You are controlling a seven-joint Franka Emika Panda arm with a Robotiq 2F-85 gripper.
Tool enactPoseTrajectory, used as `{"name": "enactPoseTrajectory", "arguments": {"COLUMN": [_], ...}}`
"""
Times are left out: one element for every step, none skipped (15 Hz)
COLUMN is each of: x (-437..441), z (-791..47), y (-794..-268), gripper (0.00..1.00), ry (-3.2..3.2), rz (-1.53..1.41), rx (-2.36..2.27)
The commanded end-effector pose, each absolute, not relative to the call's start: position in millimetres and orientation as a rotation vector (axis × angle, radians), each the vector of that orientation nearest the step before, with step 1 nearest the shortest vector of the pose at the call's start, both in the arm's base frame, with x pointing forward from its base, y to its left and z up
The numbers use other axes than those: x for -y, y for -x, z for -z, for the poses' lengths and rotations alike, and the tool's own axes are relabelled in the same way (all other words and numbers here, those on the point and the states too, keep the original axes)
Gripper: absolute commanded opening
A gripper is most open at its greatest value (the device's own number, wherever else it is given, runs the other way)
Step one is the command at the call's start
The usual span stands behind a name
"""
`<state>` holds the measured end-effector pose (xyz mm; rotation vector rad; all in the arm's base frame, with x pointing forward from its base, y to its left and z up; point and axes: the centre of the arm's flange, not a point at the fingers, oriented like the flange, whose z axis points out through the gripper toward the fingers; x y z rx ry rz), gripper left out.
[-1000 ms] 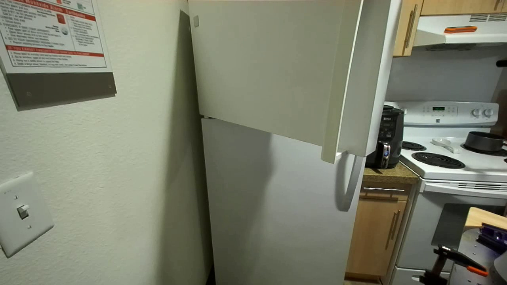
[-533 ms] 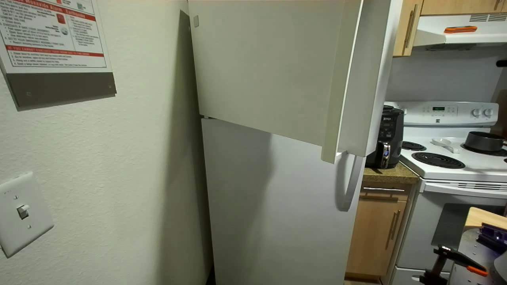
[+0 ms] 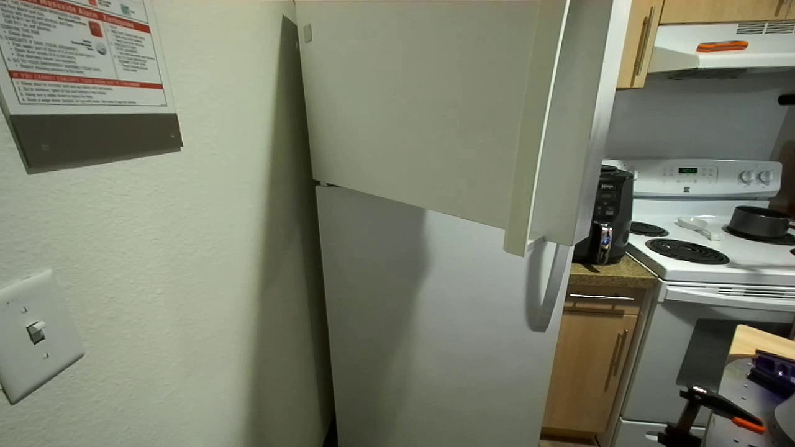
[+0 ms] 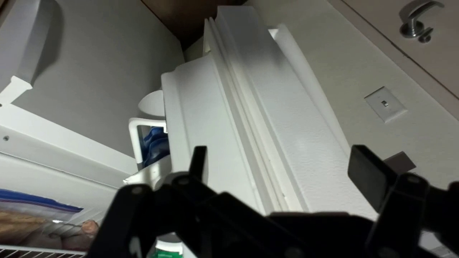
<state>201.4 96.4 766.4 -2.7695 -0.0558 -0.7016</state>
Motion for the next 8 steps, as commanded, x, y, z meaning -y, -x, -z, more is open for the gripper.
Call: {"name": "enactPoseTrajectory", "arguments": {"x": [-121, -129, -138, -145, -153, -160, -167, -173], "z": [-752, -751, -749, -747, -744, -742, -738, -735], "y": [-194, -192, -189, -187, -185, -183, -180, -179], "gripper": [1.00, 1.00, 1.00, 1.00, 1.00, 1.00, 1.00, 1.00], "ry": [2.703, 2.693, 2.683, 2.677, 2.674, 2.674, 2.672, 2.671], "rz": [0.725, 0.722, 0.723, 0.725, 0.722, 0.719, 0.719, 0.722], "rx": [0.167, 0.185, 0.205, 0.222, 0.240, 0.257, 0.276, 0.291]}}
